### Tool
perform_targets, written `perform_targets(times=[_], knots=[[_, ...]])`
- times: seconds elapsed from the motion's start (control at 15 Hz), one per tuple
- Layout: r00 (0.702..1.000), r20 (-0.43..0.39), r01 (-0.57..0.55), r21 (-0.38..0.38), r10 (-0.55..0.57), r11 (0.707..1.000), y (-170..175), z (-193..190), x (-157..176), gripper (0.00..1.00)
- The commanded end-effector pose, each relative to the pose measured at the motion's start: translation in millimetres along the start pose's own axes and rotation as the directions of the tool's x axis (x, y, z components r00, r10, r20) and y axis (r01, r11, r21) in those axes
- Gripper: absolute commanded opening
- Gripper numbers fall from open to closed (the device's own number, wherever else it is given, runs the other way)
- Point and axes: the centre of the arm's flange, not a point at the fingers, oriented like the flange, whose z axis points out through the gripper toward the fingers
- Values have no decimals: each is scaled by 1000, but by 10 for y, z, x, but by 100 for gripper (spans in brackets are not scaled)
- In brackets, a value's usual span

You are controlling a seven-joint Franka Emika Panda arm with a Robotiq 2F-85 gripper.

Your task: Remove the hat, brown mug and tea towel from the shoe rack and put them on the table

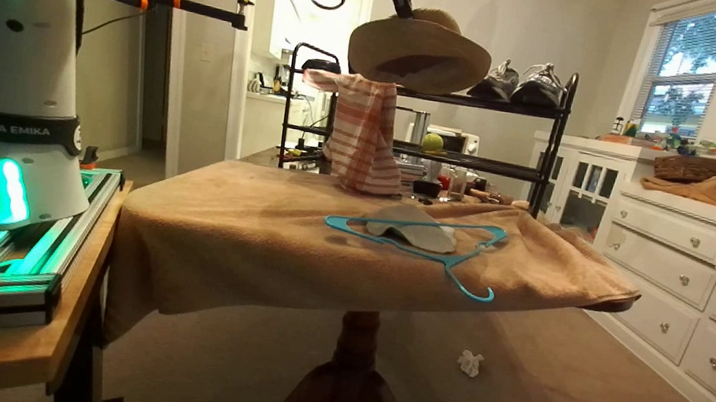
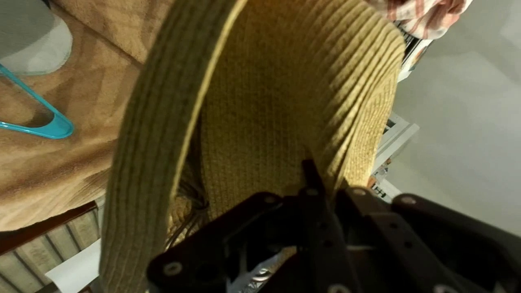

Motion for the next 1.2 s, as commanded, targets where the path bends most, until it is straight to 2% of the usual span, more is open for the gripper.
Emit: perform_targets(times=[0.0,0.47,0.53,0.6,0.93,1.0,1.13], knots=[[997,-16,77,105,-76,991,446,48,-303,2],[992,21,123,63,-124,990,1260,268,-710,2],[993,13,118,38,-118,992,1034,95,-571,2],[993,20,118,30,-119,993,1113,108,-606,7],[992,17,124,34,-125,992,1068,113,-584,7],[992,24,125,67,-127,990,1047,174,-615,2],[999,26,27,106,-30,994,1185,320,-556,2]])
